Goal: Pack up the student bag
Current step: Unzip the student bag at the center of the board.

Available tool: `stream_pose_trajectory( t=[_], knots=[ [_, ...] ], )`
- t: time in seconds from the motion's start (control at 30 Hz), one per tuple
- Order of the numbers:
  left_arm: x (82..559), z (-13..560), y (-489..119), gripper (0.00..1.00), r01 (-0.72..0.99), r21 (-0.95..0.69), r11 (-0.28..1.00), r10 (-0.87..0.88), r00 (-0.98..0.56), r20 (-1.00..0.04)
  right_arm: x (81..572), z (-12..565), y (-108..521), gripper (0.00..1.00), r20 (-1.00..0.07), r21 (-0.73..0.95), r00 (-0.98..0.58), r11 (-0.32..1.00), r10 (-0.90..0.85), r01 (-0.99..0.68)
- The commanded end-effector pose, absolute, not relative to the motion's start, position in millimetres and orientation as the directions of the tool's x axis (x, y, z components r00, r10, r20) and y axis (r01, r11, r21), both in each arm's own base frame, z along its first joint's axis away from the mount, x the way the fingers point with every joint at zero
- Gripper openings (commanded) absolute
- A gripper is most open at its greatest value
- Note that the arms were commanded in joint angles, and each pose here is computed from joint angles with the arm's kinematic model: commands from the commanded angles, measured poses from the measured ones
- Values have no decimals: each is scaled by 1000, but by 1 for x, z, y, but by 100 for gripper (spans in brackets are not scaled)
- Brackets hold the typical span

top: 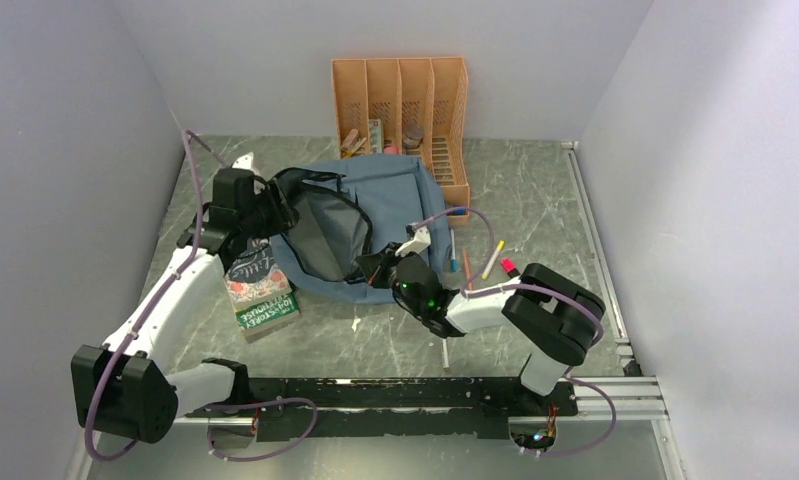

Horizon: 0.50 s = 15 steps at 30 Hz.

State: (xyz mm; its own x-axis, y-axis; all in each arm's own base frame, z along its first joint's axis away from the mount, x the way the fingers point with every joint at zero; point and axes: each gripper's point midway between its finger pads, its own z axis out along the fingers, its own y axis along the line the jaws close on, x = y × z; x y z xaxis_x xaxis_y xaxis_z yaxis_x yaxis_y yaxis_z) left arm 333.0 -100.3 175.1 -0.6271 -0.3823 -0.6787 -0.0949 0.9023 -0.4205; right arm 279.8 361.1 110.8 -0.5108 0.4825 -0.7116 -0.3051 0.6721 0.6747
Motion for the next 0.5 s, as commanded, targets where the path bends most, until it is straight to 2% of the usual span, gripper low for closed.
stream_pose_trajectory(
  t=[0.0,0.17,0.2,0.27,0.47],
  knots=[
    [354,238,-109,59,14,-474,880,-403,-505,-763,285,133,365,0,-658,747,-476,585,583,-316],
    [372,234,-123,71,23,-523,852,-434,-530,-729,283,135,369,0,-693,717,-469,593,548,-367],
    [375,231,-127,82,19,-539,842,-445,-541,-714,283,135,369,0,-701,709,-466,597,540,-374],
    [380,224,-131,95,2,-564,825,-469,-553,-688,282,136,370,0,-712,698,-463,602,528,-389],
    [396,213,-137,98,-56,-606,793,-530,-554,-642,279,135,375,0,-732,679,-465,594,499,-431]
  ],
)
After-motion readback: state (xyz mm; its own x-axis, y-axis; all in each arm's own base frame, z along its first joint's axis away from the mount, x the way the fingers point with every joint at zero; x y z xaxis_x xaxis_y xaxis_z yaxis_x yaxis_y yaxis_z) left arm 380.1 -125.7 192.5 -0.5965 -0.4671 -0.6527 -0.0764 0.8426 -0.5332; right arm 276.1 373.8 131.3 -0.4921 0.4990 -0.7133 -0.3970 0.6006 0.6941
